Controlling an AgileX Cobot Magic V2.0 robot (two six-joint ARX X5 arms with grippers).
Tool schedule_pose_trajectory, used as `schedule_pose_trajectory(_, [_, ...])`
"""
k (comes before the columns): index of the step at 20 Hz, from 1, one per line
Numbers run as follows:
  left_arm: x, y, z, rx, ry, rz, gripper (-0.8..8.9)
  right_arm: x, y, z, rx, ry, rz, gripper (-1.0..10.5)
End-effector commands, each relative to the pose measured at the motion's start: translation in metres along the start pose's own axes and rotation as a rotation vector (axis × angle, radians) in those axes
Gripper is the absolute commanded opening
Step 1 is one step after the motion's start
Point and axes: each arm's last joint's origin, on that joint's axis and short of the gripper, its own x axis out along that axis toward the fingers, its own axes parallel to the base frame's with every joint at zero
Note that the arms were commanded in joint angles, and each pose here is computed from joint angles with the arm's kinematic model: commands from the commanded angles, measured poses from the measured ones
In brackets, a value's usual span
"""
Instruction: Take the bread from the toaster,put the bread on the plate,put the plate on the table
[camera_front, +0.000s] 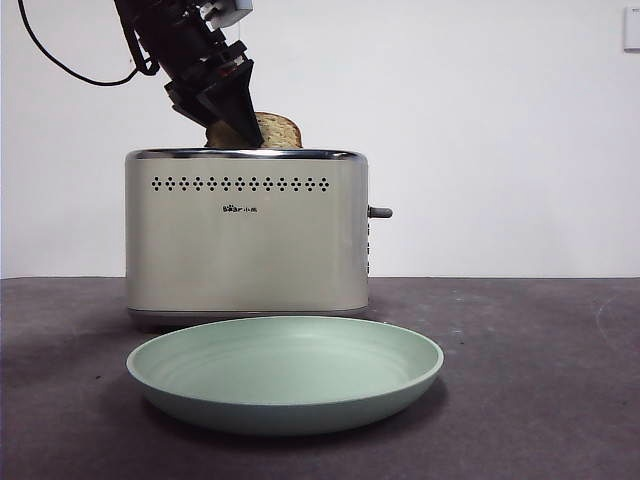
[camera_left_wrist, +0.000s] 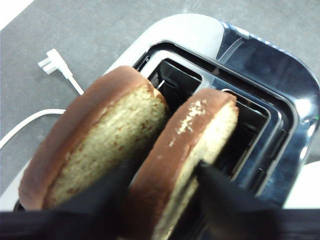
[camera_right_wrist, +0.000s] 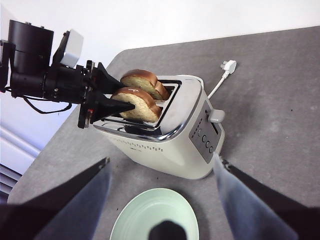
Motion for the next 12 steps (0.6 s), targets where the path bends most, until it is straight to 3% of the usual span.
schedule_pose_trajectory(1, [-0.016, -0.002, 0.005, 0.017, -0.017, 0.035, -0.07, 0.0, 0.001, 0.001, -0.009, 0.001, -0.001, 3.5])
schedule_pose_trajectory(7, [-0.121, -0.036, 0.032, 0.042, -0.25, 0.113, -0.07, 0.007, -0.005, -0.005, 0.038, 0.067, -0.017, 3.4])
schedule_pose_trajectory(12, [-0.227, -0.075, 0.025, -0.091, -0.466, 0.169, -0.06, 0.016, -0.013, -0.015, 0.048, 0.189, -0.032, 3.4])
